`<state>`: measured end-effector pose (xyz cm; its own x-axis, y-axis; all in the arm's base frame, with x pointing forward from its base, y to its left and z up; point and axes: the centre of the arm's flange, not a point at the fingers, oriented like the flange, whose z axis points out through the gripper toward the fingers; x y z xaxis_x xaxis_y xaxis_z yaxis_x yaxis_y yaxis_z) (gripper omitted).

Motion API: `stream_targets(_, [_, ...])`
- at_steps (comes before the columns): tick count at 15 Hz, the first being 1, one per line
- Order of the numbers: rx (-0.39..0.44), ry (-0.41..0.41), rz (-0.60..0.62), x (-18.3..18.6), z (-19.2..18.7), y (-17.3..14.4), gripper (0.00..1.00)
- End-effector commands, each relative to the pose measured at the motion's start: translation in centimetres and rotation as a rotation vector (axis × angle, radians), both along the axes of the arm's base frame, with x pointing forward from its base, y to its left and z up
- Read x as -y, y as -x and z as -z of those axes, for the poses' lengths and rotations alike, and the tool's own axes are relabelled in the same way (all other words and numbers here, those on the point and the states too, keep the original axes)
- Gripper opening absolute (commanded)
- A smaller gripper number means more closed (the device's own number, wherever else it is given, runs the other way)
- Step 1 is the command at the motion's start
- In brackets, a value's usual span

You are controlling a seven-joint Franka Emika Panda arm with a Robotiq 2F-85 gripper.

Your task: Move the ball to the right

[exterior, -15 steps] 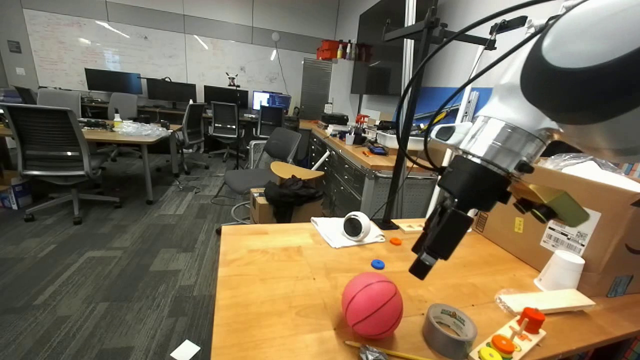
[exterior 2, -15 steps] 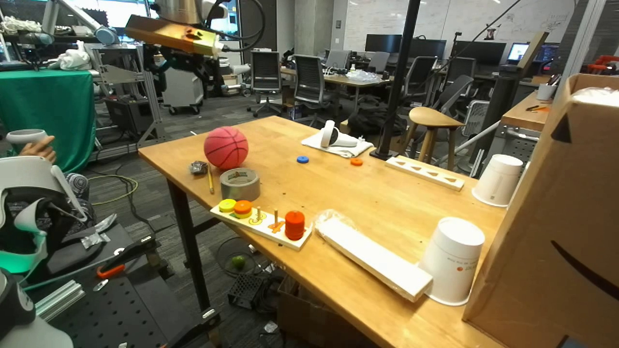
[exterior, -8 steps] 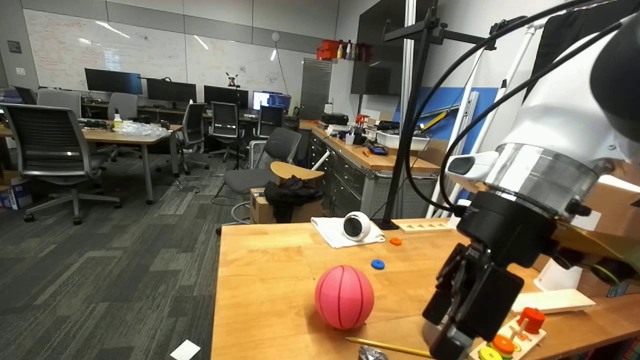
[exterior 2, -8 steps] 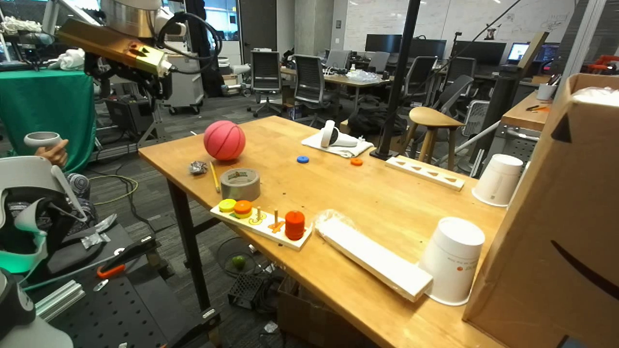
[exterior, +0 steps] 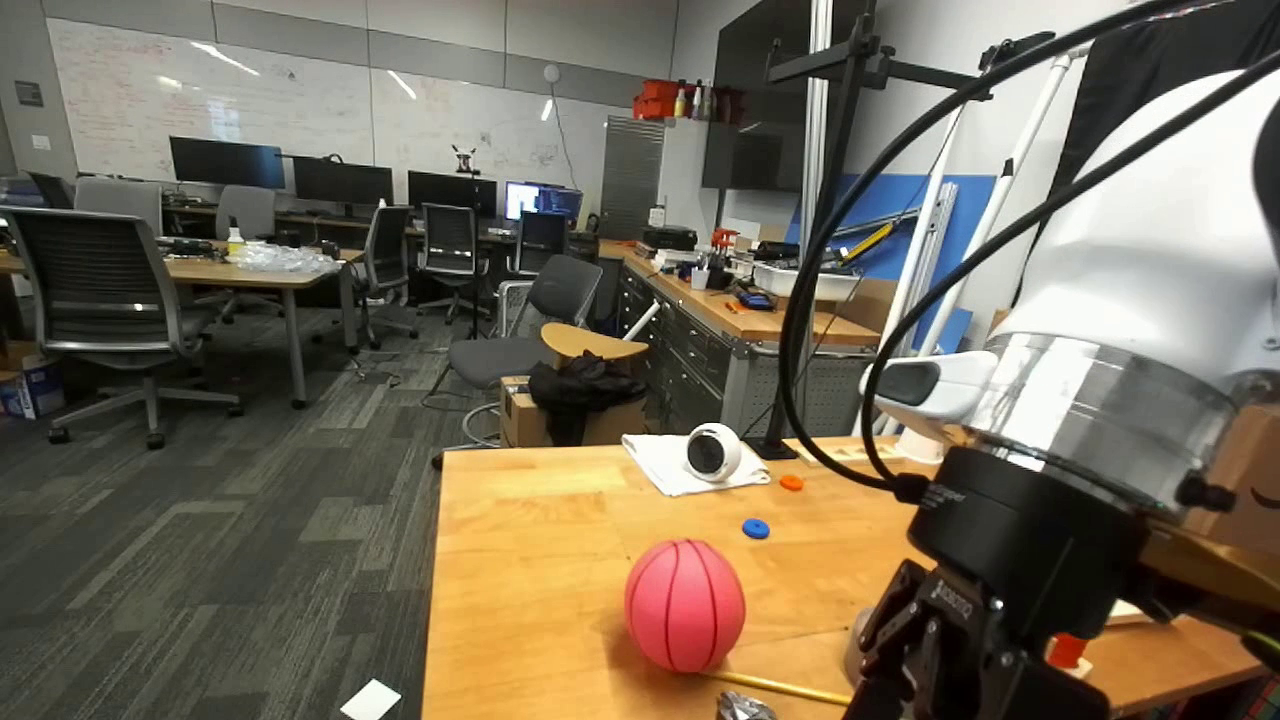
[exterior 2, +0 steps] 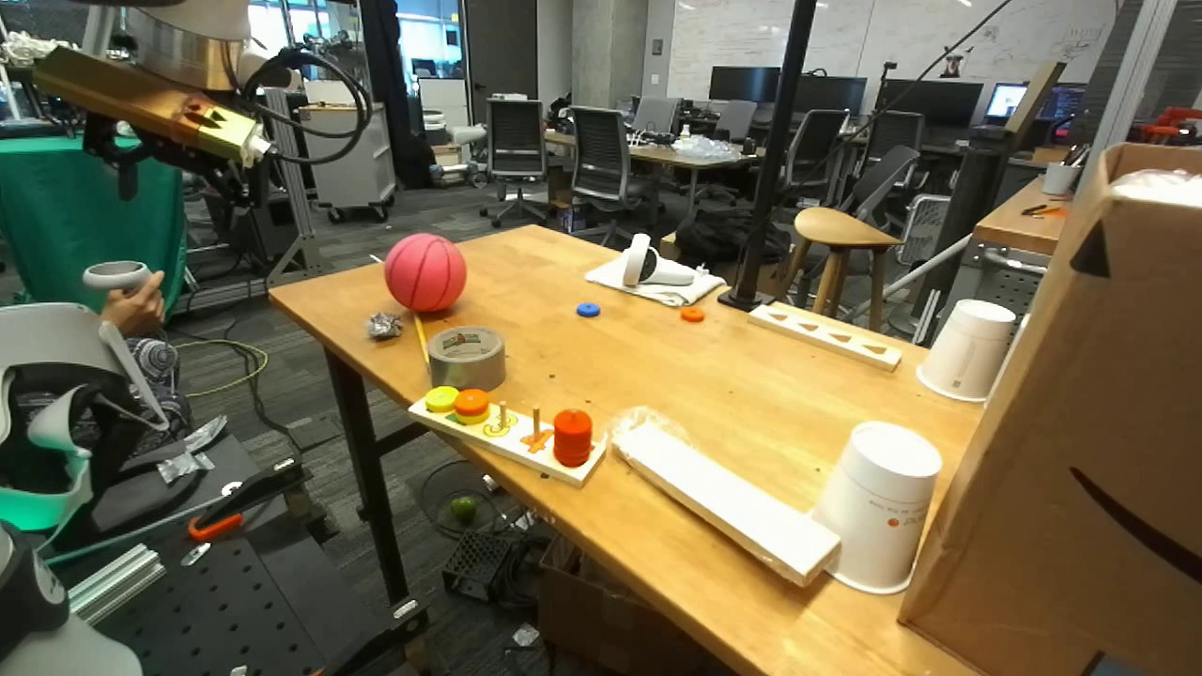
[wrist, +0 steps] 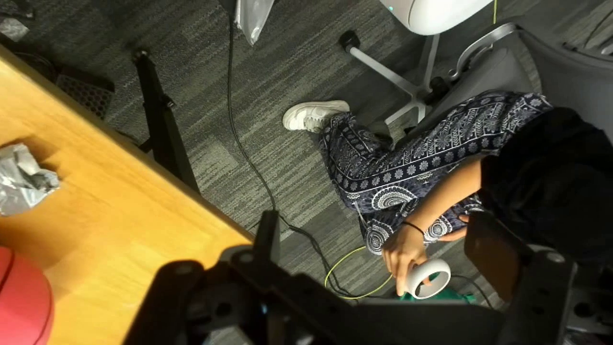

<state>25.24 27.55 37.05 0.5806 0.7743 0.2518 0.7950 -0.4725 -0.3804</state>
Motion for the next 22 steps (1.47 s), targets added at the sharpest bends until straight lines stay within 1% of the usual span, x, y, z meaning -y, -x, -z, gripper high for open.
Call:
stream_targets(1, [0.012, -0.031, -0.049, -1.2, -0.1, -1.0, 1.00])
stream_targets(5, [0.051, -0.019, -0.102, -2.7, 0.1, -2.5, 1.00])
stream_targets(7, [0.075, -0.024, -0.131, -4.2, 0.2, -3.6, 1.00])
stream_targets(9, [0.096, -0.029, -0.158, -6.1, 0.5, -4.5, 1.00])
stream_targets(14, [0.149, -0.013, -0.216, -12.3, 1.7, -7.0, 1.00])
stream_targets(19, [0.126, -0.026, -0.257, -18.5, 2.7, -10.5, 1.00])
stream_targets(22, [0.103, -0.023, -0.245, -21.0, 3.8, -13.5, 1.00])
